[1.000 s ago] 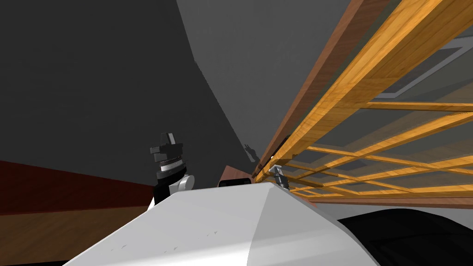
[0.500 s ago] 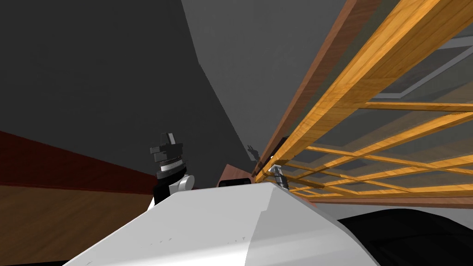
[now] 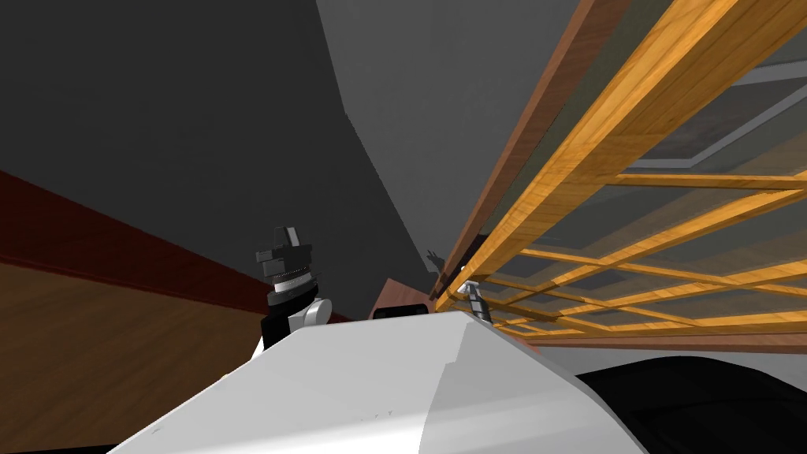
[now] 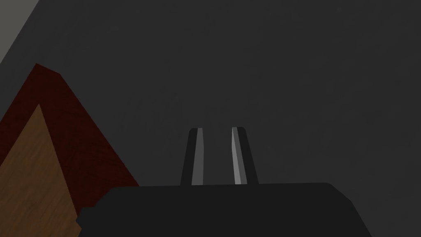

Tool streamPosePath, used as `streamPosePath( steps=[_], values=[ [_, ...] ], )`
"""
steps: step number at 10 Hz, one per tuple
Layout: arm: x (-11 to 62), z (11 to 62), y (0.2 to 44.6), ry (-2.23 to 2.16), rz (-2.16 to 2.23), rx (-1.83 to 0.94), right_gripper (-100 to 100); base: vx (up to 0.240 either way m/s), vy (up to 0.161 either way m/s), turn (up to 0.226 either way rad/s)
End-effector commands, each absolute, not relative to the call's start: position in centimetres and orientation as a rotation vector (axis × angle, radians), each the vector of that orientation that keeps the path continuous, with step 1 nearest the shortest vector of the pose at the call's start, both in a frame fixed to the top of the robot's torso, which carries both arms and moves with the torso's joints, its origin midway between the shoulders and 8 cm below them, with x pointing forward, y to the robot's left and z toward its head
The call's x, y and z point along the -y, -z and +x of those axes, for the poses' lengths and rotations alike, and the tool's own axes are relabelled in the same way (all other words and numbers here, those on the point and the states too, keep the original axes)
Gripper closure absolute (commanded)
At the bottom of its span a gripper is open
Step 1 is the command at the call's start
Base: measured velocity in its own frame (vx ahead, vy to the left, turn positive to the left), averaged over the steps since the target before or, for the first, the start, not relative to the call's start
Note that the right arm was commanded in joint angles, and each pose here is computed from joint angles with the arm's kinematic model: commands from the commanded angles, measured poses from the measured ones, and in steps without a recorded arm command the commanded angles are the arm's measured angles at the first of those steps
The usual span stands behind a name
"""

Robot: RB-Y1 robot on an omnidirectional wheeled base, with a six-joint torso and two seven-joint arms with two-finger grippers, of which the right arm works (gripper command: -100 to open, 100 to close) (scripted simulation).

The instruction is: Pull the door open

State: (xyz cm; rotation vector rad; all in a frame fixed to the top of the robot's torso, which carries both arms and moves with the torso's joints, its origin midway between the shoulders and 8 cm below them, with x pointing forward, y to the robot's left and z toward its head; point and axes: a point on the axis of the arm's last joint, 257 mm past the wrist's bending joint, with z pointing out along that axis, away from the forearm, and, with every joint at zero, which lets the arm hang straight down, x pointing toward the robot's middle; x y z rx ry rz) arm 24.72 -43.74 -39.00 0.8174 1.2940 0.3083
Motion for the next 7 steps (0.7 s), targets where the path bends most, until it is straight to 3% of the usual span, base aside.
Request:
streamPosePath(
  steps=[1,7],
  values=[
    [42.83,24.92,39.19,-0.349,0.844,-1.285,100,-0.04,-0.01,0.021],
    [42.5,25.04,38.99,-0.499,0.981,-1.185,100,-0.052,-0.008,0.045]
  ],
)
